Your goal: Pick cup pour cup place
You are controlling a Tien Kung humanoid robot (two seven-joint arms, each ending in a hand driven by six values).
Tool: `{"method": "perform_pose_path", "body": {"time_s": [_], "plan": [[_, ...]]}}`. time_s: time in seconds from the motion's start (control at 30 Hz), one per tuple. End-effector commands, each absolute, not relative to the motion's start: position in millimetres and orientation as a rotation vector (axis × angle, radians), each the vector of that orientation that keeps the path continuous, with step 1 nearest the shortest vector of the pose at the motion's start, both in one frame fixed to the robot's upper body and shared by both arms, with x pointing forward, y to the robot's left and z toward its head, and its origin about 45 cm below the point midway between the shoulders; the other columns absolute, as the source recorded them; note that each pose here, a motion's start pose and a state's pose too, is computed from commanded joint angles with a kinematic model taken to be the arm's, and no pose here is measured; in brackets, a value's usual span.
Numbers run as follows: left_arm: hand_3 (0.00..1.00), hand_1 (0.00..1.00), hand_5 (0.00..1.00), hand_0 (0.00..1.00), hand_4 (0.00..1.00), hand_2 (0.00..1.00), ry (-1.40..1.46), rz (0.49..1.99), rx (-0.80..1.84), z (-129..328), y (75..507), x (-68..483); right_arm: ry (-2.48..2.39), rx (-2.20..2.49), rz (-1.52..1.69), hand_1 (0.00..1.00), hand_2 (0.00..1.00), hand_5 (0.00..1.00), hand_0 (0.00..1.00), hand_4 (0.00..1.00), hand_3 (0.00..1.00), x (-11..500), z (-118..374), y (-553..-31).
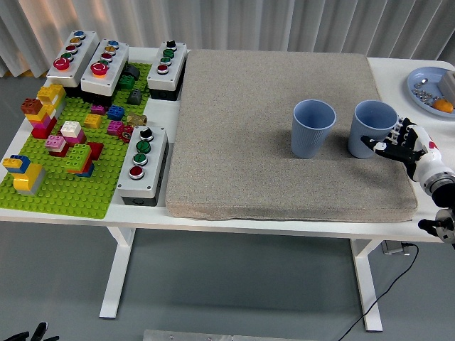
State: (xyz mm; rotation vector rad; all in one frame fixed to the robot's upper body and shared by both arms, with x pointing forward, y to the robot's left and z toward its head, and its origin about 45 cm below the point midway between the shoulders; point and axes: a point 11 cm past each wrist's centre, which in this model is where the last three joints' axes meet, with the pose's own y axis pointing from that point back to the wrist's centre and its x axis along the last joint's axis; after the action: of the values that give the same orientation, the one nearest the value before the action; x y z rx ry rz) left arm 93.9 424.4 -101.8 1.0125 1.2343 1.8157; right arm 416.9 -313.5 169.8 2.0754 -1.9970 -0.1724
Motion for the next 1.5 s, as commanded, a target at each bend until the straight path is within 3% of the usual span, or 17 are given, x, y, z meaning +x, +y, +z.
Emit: {"method": "perform_pose_path", "body": {"time_s": [0.37, 0.4, 1.5], "plan": [[0.652, 0.66, 0.98, 0.72, 0.488, 0.733, 1.235, 1.814, 1.018, -102.2, 424.6, 91.9, -1.979, 2.077, -0.178, 0.813, 0.819, 0.179, 0.906, 0.79, 0.904, 415.9, 167.9, -313.1], [0.652, 0.66, 0.977, 0.72, 0.489, 0.732, 1.236, 1.814, 1.018, -102.2, 424.6, 91.7, -1.977, 2.078, -0.179, 0.847, 0.91, 0.192, 0.911, 0.799, 0.927, 415.9, 167.7, -313.0], [0.652, 0.659, 0.975, 0.721, 0.492, 0.732, 1.236, 1.815, 1.013, -102.2, 424.1, 92.9, -1.977, 2.083, -0.157, 0.854, 0.921, 0.239, 0.915, 0.833, 0.927, 418.1, 174.9, -314.1]]}}
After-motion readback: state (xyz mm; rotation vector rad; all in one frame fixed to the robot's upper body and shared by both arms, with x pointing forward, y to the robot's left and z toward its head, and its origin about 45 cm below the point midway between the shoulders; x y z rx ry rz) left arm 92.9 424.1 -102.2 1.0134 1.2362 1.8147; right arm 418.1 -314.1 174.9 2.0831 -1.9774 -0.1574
